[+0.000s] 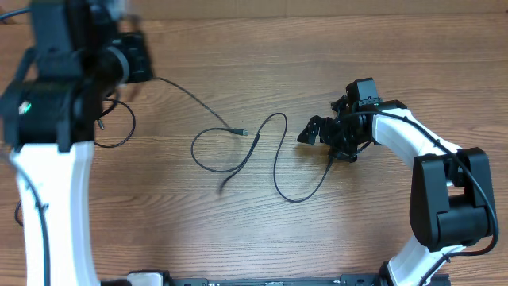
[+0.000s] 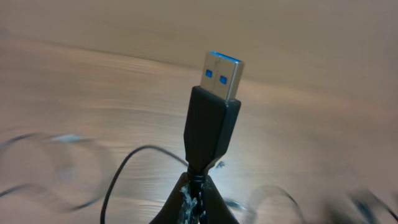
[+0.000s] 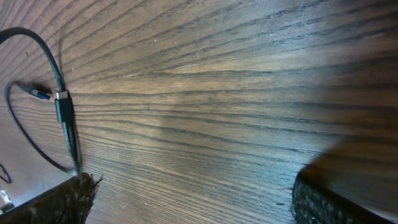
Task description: Untangle cables
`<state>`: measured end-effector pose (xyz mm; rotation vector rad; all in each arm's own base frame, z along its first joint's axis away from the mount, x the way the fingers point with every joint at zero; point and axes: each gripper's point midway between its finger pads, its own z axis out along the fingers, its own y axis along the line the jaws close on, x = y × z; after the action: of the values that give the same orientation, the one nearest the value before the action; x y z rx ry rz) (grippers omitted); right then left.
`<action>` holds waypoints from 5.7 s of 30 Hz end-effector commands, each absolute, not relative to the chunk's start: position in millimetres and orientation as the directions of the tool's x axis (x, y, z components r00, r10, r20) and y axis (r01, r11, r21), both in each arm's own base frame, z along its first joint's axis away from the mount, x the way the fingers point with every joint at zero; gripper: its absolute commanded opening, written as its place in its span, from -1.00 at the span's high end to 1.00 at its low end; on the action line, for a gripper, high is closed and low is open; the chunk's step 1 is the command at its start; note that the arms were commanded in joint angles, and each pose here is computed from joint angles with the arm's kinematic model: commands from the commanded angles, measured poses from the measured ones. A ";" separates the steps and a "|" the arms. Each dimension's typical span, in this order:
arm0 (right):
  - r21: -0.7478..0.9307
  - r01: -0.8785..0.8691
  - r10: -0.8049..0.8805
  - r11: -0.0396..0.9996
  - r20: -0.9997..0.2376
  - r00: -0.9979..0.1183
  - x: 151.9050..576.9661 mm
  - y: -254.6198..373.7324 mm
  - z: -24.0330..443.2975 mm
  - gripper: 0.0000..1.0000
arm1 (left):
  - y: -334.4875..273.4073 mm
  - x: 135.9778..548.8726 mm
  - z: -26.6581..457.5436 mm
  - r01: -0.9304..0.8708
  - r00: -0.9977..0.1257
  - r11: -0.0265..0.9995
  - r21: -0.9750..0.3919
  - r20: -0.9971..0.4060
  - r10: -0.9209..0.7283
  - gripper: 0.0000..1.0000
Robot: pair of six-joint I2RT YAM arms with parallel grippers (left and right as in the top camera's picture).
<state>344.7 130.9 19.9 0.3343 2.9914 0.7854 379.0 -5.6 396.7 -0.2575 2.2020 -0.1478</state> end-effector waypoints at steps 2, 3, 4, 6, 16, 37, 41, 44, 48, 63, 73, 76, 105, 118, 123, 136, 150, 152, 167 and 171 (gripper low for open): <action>0.420 0.205 0.235 0.884 -0.022 -0.972 351.9 115.2 7.4 -1.00 | 92.9 342.1 423.7 -0.639 -0.336 0.764 -0.089 -0.861 -0.381 0.92; 0.423 0.200 0.235 0.884 -0.032 -0.972 354.3 115.5 7.9 -1.00 | 106.6 333.7 425.1 -0.704 -0.303 0.707 -0.066 -0.872 -0.383 0.92; 0.423 0.200 0.235 0.884 -0.030 -0.972 353.8 115.4 7.8 -1.00 | 113.8 329.9 425.2 -0.736 -0.286 0.675 -0.055 -0.879 -0.383 0.92; 0.423 0.201 0.235 0.884 -0.029 -0.972 353.6 115.4 7.8 -1.00 | 124.0 327.2 421.3 -0.773 -0.278 0.633 -0.028 -0.883 -0.379 0.92; 0.425 0.198 0.235 0.883 -0.035 -0.971 355.1 115.6 8.1 -1.00 | 163.3 350.1 361.7 -0.826 -0.406 0.550 0.123 -0.807 -0.430 0.92; 0.426 0.196 0.235 0.883 -0.040 -0.971 356.2 115.8 8.3 -1.00 | 199.0 366.3 181.9 -0.716 -0.688 0.692 0.095 -0.266 -0.675 -0.19; 0.430 0.192 0.235 0.882 -0.050 -0.971 358.7 116.2 8.9 -1.00 | 172.9 385.5 168.1 -0.586 -0.786 0.808 -0.057 -0.199 -0.585 -0.75; 0.431 0.190 0.235 0.882 -0.053 -0.971 359.5 116.3 9.1 -1.00 | 149.8 393.8 168.0 -0.462 -0.854 0.870 -0.171 -0.179 -0.489 -0.87; 0.431 0.190 0.235 0.882 -0.053 -0.970 359.5 116.3 9.1 -1.00 | 132.8 392.5 168.7 -0.446 -0.864 0.865 -0.232 -0.143 -0.484 -0.35; 0.431 0.190 0.235 0.882 -0.053 -0.971 359.5 116.2 9.0 -1.00 | 136.1 327.9 118.8 -0.694 -0.708 0.705 0.149 0.037 -0.705 -0.31; 0.431 0.190 0.235 0.882 -0.054 -0.970 359.6 116.2 9.1 -1.00 | 110.4 306.4 51.2 -0.695 -0.695 0.712 0.098 0.157 -0.701 -0.08; 0.432 0.189 0.235 0.882 -0.056 -0.970 360.1 116.3 9.2 -1.00 | 109.9 316.4 48.3 -0.696 -0.705 0.716 0.061 0.131 -0.697 0.36; 0.432 0.189 0.235 0.882 -0.057 -0.970 360.3 116.3 9.2 -1.00 | 219.0 382.4 230.6 -0.791 -0.560 0.611 -0.026 -0.368 -0.742 0.68; 0.435 0.186 0.235 0.881 -0.063 -0.970 362.0 116.6 9.7 -1.00 | 155.1 387.6 215.6 -0.612 -0.737 0.756 -0.232 -0.177 -0.652 -0.22; 0.435 0.186 0.235 0.881 -0.063 -0.970 362.0 116.7 9.7 -1.00 | 118.3 394.4 206.9 -0.483 -0.830 0.819 -0.311 -0.137 -0.541 -0.23; 0.495 0.209 0.254 0.843 -0.025 -0.967 360.5 127.4 14.9 -1.00 | 5.3 391.5 132.3 -0.271 -0.959 0.918 -0.289 0.003 -0.283 -0.22; 0.504 0.363 0.447 0.784 -0.051 -0.893 385.2 50.7 16.5 -1.00 | -120.3 379.3 75.1 -0.023 -0.999 0.957 -0.288 -0.016 -0.029 -0.26; 0.504 0.405 0.493 0.763 -0.050 -0.868 387.0 30.3 16.5 -1.00 | -133.2 382.9 67.6 0.023 -0.998 0.961 -0.274 -0.057 0.008 -0.24; 0.499 0.526 0.624 0.689 -0.039 -0.780 384.0 -31.5 15.6 -1.00 | -148.3 406.5 35.8 -0.234 -0.931 0.967 -0.104 -0.261 -0.254 0.17; 0.499 0.526 0.624 0.689 -0.039 -0.780 384.0 -31.5 15.6 -1.00 | -148.9 407.6 25.1 -0.274 -0.913 0.953 -0.130 -0.275 -0.300 0.06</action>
<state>389.0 -30.3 23.6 0.9035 2.6766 0.7126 410.2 -160.5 36.0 -0.2594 2.8438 -0.1981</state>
